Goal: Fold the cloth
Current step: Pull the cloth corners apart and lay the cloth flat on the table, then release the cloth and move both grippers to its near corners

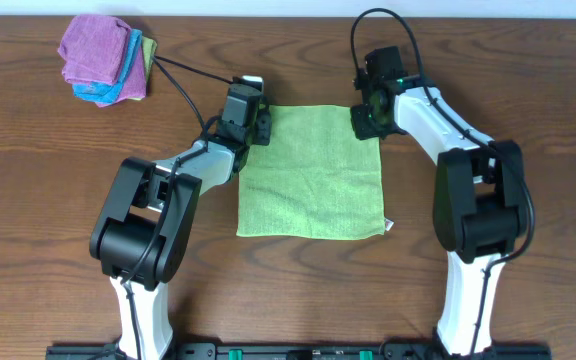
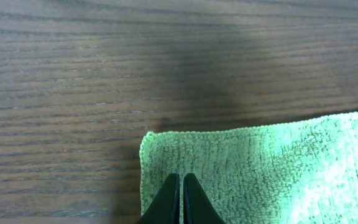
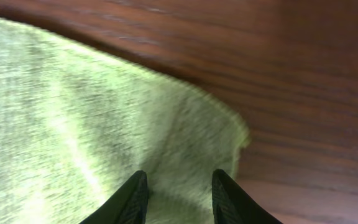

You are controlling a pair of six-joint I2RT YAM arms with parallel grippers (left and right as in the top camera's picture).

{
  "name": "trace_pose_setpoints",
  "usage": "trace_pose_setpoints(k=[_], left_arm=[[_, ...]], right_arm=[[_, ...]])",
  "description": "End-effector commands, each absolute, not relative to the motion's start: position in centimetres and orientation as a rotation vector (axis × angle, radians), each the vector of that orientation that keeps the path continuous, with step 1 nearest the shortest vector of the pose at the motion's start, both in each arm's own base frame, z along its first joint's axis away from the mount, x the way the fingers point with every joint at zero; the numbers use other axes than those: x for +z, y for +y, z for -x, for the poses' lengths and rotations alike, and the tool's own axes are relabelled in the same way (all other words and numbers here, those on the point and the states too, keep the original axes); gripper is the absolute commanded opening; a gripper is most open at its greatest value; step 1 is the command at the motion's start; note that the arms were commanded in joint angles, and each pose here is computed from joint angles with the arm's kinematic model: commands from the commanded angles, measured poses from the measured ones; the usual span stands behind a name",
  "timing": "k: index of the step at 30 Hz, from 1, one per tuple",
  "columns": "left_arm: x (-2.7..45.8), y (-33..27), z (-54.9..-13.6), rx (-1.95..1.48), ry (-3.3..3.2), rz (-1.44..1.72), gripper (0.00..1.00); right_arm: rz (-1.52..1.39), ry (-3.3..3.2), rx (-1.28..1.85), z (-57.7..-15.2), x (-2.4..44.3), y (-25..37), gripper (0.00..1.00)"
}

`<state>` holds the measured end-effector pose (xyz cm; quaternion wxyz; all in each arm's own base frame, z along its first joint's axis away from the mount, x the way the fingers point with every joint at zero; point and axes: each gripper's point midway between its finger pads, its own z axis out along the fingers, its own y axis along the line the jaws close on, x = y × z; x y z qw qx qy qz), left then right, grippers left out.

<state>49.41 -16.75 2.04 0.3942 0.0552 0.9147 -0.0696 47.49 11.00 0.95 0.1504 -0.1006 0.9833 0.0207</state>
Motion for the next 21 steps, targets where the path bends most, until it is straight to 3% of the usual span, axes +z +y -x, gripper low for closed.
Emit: trace_pose_setpoints(k=[1,6,11,15,21], left_arm=[[5.0,-16.5,-50.5,-0.134,2.262,-0.181,0.05],[10.3,-14.9,-48.4,-0.048,2.266,-0.216,0.05],[13.9,-12.7,-42.0,-0.037,2.423,-0.2,0.06],[14.2,-11.2,-35.4,-0.07,2.618,-0.15,0.06],[11.1,-9.9,-28.1,-0.177,2.711,-0.004,0.06]], right_arm=[[0.293,2.698,0.13,-48.2,7.2,13.1,0.37],[0.3,2.701,0.132,-45.2,12.2,12.7,0.39],[0.261,2.749,0.049,-40.2,16.6,10.3,0.39],[0.181,2.761,0.045,-35.2,17.7,8.7,0.39],[0.079,2.696,0.126,-25.9,15.0,6.7,0.41]])
